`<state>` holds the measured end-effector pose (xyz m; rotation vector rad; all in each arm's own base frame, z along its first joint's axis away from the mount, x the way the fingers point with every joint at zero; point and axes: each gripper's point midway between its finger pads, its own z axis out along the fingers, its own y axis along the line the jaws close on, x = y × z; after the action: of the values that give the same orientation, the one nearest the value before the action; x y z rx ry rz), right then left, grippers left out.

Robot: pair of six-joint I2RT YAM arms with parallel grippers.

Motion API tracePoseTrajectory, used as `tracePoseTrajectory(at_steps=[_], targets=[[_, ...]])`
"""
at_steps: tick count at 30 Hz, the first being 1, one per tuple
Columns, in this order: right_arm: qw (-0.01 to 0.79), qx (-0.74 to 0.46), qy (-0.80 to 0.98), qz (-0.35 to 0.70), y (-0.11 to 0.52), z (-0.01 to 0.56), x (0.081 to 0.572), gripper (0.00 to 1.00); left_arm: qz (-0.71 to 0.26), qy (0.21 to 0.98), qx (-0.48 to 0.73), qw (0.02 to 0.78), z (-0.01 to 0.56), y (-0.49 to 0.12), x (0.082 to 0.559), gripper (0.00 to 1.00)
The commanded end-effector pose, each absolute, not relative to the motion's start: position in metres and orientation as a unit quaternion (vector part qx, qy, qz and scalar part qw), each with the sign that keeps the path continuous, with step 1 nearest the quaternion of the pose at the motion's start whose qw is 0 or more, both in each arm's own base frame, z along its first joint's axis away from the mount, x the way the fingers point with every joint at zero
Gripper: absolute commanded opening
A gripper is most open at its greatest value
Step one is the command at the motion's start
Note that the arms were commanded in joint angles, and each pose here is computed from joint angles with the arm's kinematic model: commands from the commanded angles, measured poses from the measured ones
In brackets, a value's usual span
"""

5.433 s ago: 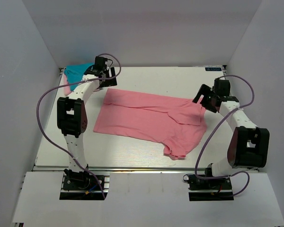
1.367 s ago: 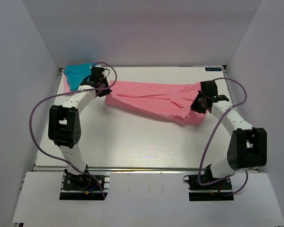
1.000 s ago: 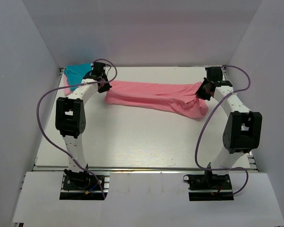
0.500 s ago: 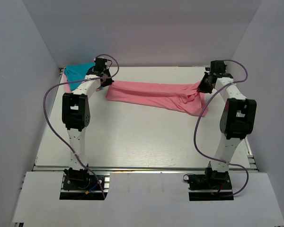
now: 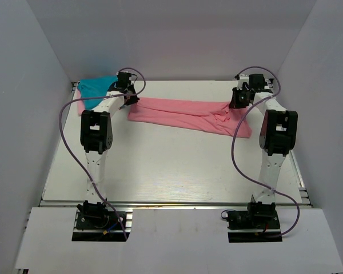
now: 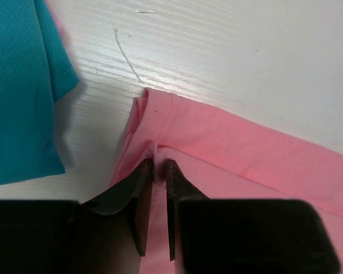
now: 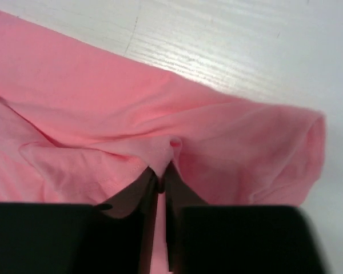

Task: Fold and stack the t-shirts
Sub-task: Fold the other side of the tshirt into a rectangle

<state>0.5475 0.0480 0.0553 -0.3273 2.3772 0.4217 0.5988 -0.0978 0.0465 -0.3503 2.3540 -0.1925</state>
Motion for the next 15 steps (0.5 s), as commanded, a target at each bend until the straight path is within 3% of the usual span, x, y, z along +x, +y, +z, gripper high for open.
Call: tracePoseTrajectory(at_steps=[1,2,3,4,5,8,9,11,15], targets=[[0.415,-0.166,0.882,0.149,0.043,0.093,0.574,0.19,-0.086,0.900,-0.135,0.406,0.079,-0.096,0.612,0.29],[0.414,-0.151,0.886,0.145,0.042,0.093,0.576,0.31,-0.085,0.902,-0.135,0.402,0.077,-0.096,0.610,0.37],[0.416,-0.145,0.888,0.135,0.038,0.094,0.578,0.36,-0.085,0.902,-0.135,0.402,0.077,-0.096,0.610,0.46],[0.417,-0.134,0.889,0.136,0.037,0.097,0.580,0.51,-0.087,0.901,-0.140,0.401,0.077,-0.096,0.610,0.58],[0.417,-0.128,0.890,0.131,0.035,0.097,0.581,0.54,-0.087,0.901,-0.140,0.401,0.077,-0.096,0.610,0.74],[0.426,-0.099,0.888,0.141,0.034,0.113,0.586,0.61,-0.092,0.894,-0.140,0.416,0.096,-0.097,0.613,1.00],[0.432,-0.093,0.885,0.147,0.036,0.125,0.585,0.65,-0.099,0.893,-0.137,0.417,0.106,-0.099,0.611,1.00],[0.428,-0.101,0.882,0.169,0.045,0.131,0.578,0.89,-0.110,0.889,-0.127,0.426,0.121,-0.102,0.610,1.00],[0.417,-0.100,0.878,0.211,0.060,0.146,0.546,0.90,-0.130,0.882,-0.106,0.441,0.153,-0.108,0.601,1.00]])
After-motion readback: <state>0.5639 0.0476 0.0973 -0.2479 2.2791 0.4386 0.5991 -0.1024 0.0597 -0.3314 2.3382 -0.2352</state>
